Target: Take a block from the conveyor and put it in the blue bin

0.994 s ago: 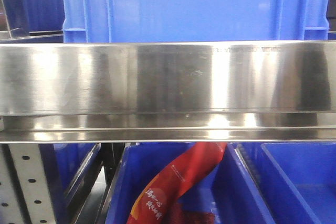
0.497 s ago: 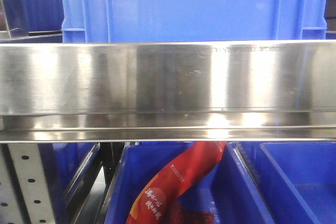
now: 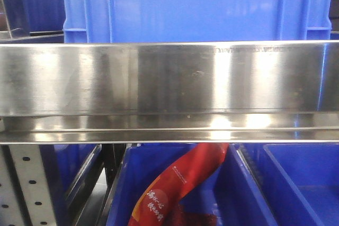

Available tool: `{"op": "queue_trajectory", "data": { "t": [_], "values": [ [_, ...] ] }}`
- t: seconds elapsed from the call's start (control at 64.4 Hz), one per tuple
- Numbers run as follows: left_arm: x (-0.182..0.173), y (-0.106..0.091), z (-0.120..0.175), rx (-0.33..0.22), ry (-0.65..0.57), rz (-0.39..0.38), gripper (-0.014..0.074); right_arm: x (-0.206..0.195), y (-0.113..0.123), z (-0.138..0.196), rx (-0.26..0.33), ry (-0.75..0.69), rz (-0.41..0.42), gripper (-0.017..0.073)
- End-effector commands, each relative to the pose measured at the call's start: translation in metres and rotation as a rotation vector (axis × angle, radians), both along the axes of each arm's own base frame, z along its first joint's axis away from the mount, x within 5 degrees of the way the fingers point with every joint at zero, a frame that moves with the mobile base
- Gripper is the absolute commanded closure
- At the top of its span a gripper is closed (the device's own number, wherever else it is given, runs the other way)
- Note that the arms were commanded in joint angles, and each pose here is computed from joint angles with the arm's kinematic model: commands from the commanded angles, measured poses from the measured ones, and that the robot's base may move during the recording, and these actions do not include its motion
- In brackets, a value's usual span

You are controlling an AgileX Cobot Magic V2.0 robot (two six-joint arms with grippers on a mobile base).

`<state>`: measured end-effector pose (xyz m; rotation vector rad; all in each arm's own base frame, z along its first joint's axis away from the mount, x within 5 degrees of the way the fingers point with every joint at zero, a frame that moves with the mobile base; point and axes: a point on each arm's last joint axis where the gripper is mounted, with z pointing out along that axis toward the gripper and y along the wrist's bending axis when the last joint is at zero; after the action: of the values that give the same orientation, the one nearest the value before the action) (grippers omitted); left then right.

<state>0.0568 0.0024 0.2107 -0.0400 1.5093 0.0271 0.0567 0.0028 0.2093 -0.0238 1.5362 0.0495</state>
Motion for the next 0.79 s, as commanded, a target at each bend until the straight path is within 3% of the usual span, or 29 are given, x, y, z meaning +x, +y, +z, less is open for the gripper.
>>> {"op": "queue_trajectory", "data": {
  "t": [0.0, 0.777],
  "values": [
    [-0.0007, 0.0001, 0.002, -0.002, -0.021, 0.002, 0.0704, -0.0005, -0.0006, 0.0026, 0.006, -0.038, -0.009, 0.0721],
    [-0.0007, 0.0001, 0.002, -0.002, -0.021, 0.002, 0.0704, -0.0005, -0.0006, 0.0026, 0.006, -0.038, -0.009, 0.0721]
  ]
}}
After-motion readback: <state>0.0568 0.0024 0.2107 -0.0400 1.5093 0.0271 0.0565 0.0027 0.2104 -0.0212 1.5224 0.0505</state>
